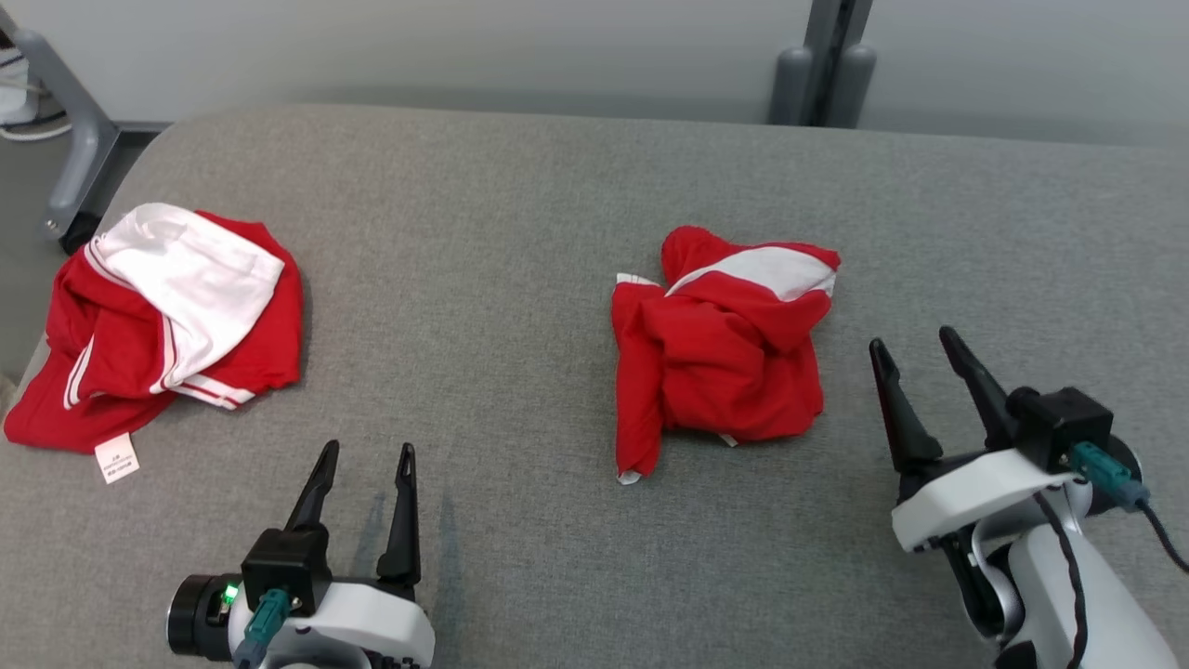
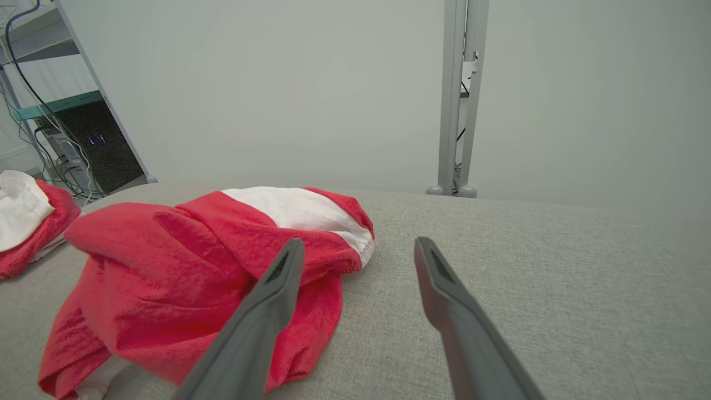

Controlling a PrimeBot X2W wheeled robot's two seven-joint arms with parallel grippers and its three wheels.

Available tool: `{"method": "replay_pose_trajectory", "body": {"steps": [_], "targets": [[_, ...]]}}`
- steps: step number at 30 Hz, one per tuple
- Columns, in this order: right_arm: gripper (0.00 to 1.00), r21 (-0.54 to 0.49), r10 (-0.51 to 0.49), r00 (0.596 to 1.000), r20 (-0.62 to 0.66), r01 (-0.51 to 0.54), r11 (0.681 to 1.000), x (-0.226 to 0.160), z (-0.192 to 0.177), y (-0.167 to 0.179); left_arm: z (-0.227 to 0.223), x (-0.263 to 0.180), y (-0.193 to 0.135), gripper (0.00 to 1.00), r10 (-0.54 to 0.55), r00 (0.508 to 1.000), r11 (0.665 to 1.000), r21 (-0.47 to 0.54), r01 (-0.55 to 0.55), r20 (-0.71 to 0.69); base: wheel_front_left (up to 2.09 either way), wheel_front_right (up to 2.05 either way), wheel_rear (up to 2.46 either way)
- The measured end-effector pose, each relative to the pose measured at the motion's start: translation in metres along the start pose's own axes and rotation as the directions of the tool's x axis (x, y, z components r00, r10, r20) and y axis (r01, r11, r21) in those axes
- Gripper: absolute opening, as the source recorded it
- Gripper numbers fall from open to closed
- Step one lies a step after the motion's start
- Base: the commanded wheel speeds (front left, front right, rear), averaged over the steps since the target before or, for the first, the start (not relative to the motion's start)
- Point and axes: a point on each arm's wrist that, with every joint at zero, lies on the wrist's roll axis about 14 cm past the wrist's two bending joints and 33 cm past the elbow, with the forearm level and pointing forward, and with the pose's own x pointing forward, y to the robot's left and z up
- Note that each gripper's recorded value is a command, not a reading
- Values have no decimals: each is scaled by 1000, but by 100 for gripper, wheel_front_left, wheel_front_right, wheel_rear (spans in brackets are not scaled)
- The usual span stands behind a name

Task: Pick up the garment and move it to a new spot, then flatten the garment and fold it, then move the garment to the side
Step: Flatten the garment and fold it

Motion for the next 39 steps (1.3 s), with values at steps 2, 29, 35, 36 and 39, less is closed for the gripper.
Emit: {"method": "replay_pose_trajectory", "body": {"steps": [2,29,35,36,39], "targets": [[100,6,7,1000,-10,-7,1000,15,-4,-2,-3,5,0,100,5,1000,1000,-1,-5,-10,0,0,0],[0,268,74,973,-219,-13,963,96,-73,10,-17,20,18,100,72,995,997,17,-71,-64,0,0,0],[0,250,70,984,-162,-27,968,99,-49,4,-12,20,16,100,68,997,998,12,-67,-47,0,0,0],[0,244,76,988,-136,-41,969,101,-39,6,-10,19,16,100,66,997,998,10,-65,-41,0,0,0],[0,208,113,993,-27,-105,972,112,5,19,-7,14,15,100,63,998,998,4,-63,-32,0,0,0]]}}
